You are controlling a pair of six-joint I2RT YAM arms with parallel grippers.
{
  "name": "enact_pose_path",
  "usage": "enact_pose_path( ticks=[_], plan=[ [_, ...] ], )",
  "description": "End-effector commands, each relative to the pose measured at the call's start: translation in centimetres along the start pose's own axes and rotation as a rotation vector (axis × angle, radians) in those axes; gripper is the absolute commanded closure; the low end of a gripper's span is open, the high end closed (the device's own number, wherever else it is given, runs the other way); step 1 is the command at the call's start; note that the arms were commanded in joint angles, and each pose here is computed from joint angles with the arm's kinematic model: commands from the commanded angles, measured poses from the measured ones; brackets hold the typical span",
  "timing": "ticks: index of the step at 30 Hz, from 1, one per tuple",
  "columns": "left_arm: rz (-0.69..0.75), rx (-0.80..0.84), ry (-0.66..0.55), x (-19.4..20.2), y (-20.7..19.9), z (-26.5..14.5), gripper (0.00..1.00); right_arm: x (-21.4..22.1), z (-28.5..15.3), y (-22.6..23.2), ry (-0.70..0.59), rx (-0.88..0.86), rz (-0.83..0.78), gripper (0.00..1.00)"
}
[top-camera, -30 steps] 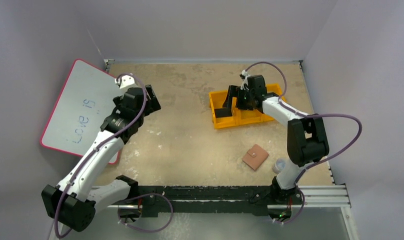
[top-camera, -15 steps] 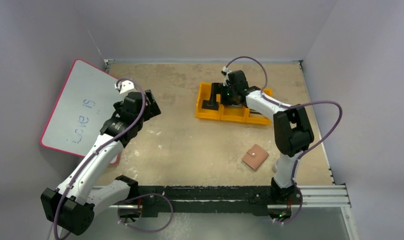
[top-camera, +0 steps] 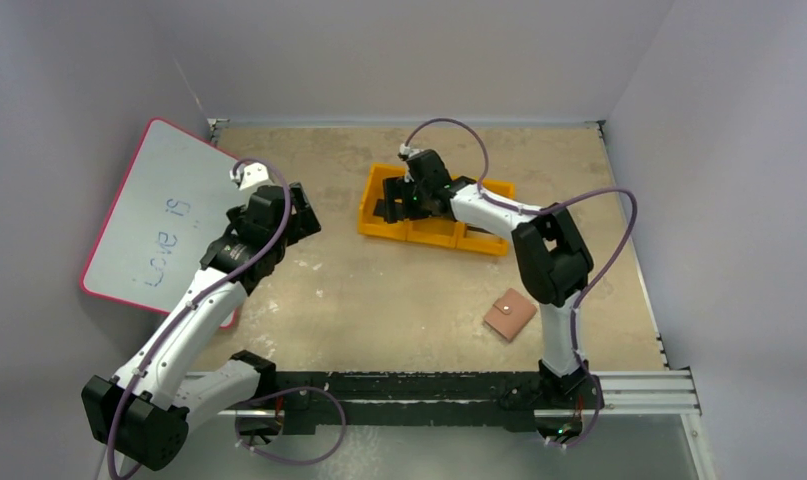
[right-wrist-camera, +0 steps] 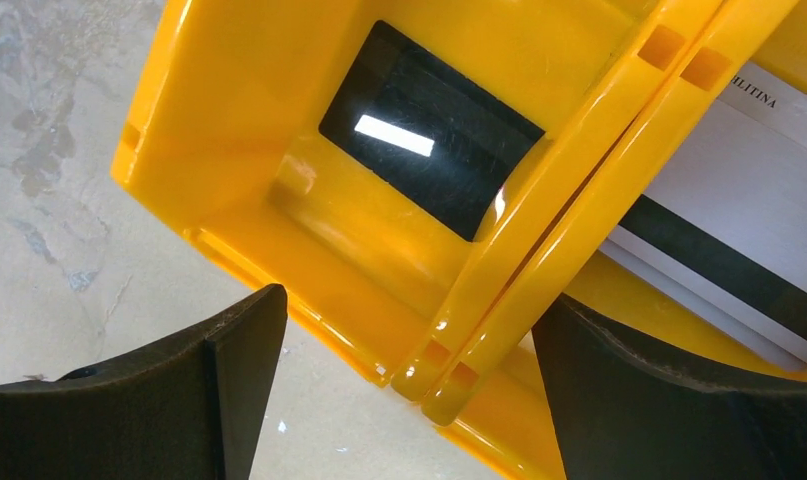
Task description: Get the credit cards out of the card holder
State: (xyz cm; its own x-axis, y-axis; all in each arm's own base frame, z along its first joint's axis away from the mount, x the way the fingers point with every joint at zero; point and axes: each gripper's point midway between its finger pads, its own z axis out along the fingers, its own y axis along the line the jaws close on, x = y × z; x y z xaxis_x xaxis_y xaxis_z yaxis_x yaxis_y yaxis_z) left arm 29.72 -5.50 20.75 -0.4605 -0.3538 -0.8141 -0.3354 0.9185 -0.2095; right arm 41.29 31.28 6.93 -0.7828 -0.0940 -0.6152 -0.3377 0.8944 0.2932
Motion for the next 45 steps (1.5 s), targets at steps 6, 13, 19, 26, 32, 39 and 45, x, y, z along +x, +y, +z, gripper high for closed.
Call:
enact_pose_path(
  ticks=[6, 13, 19, 26, 32, 39, 45],
  plan=[
    [-0.024, -0.028, -0.044, -1.2, 0.7, -0.6, 0.00, 0.0, 0.6, 3.8, -0.029, 0.103, -0.111, 0.13],
    [-0.028, -0.041, -0.058, -1.5, 1.1, -0.9, 0.00, 1.8, 1.6, 5.6, -0.002, 0.153, -0.196, 0.15],
    [-0.029, -0.047, -0.061, -1.5, 1.3, -0.9, 0.00, -1.6, -1.4, 6.6, -0.079, 0.182, -0.191, 0.09],
    [-0.047, 0.014, -0.052, -1.8, 0.4, -1.9, 0.00, -7.3, -11.7, 6.0, -0.298, 0.253, -0.102, 0.00],
    [-0.068, 0.083, -0.025, -0.6, -0.9, -1.2, 0.00, -0.1, -18.6, -2.2, -0.426, 0.437, 0.267, 0.00],
    [-0.070, 0.253, 0.085, 0.5, -4.7, -1.7, 0.02, 11.6, -21.3, -7.4, -0.318, 0.511, 0.657, 0.00],
    [-0.029, 0.451, 0.157, 1.7, -7.9, -2.8, 0.02, 15.8, -24.6, -10.1, -0.260, 0.740, 0.886, 0.00]
  ],
)
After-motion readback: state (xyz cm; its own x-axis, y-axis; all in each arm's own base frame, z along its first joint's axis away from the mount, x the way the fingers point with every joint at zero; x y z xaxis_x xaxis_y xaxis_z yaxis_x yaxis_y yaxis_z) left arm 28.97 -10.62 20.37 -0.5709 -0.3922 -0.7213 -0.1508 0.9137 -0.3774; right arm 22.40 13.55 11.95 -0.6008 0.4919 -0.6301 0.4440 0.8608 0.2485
